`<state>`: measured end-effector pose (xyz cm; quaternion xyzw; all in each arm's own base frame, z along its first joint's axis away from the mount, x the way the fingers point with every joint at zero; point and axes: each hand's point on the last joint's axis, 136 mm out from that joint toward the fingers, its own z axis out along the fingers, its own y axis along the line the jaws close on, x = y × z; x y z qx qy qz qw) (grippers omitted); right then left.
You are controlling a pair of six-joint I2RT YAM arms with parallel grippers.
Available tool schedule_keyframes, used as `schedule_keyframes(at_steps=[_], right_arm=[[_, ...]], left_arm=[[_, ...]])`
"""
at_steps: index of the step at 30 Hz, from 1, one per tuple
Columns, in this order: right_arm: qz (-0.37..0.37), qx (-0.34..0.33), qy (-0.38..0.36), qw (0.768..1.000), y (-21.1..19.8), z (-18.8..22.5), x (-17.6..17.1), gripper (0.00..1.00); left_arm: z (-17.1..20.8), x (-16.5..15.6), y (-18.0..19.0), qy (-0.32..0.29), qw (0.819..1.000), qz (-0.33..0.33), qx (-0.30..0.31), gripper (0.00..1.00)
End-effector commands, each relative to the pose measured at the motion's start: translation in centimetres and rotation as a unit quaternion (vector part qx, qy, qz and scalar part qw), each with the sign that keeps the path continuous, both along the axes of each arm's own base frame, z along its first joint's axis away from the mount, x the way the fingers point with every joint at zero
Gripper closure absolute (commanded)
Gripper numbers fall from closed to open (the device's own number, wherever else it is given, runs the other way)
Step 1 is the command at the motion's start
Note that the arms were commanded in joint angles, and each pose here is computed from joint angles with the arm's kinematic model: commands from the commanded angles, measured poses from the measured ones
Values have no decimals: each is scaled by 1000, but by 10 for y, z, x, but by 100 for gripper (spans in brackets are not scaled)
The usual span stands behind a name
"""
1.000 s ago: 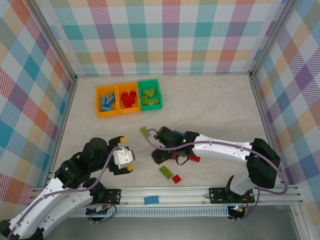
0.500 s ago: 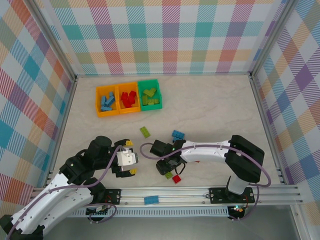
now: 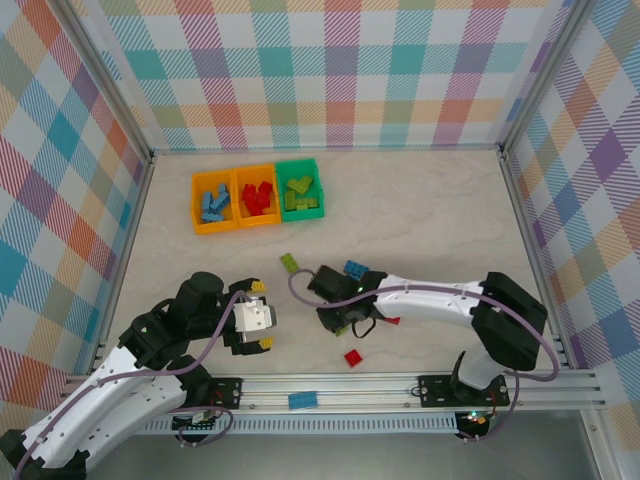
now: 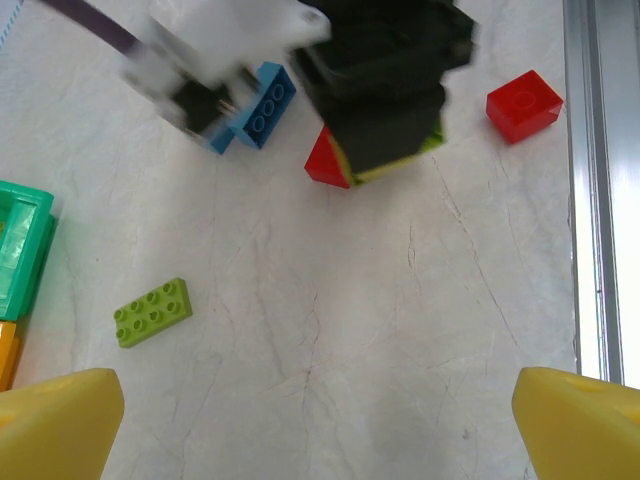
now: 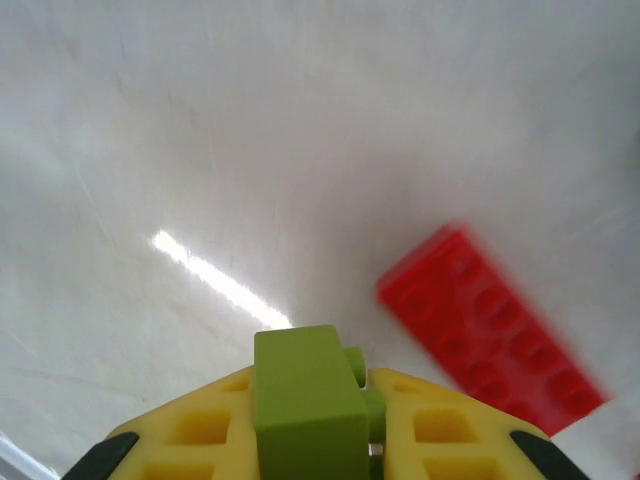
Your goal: Sort the legos into containers by color
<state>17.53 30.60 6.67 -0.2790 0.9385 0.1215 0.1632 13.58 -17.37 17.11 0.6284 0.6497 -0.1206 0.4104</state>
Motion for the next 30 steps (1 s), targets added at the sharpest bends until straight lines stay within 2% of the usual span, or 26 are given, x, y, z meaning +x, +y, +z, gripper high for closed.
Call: schedule_keyframes(at_steps=[1, 6, 11, 12, 14, 15, 17, 21, 24, 26, 28, 30], right_arm=[[-22, 110, -108, 988, 29, 68, 70, 89], [-51, 175, -239, 954, 50, 126, 189, 89], [-67, 191, -271, 941, 75, 121, 284, 84], [-70, 192, -274, 940, 79, 118, 300, 78], [-81, 186, -279, 939, 84, 115, 326, 56], [-80, 185, -280, 939, 87, 116, 334, 50], [-77, 182, -281, 939, 89, 123, 341, 33], [-61, 180, -292, 937, 78, 143, 326, 16], [-48, 188, -291, 937, 55, 154, 298, 1], [-38, 193, -288, 937, 40, 160, 276, 0], [-34, 188, -285, 939, 23, 164, 255, 0], [-39, 178, -282, 942, 6, 163, 240, 0]], left_arm=[[0, 3, 0, -13, 1000, 4, -8, 0], [19, 32, 7, -52, 993, 93, -45, 0], [31, 50, 16, -61, 982, 164, -73, 0], [32, 51, 17, -59, 981, 171, -76, 0], [33, 53, 17, -55, 979, 176, -82, 0], [33, 52, 15, -52, 980, 174, -83, 0], [31, 47, 11, -43, 984, 154, -80, 0], [12, 8, -4, -18, 999, 16, -43, 0], [12, -15, -18, 23, 997, -47, -63, 0], [18, -30, -31, 75, 991, -80, -80, 0], [22, -42, -45, 135, 983, -86, -86, 0], [17, -51, -59, 163, 980, -82, -72, 0]])
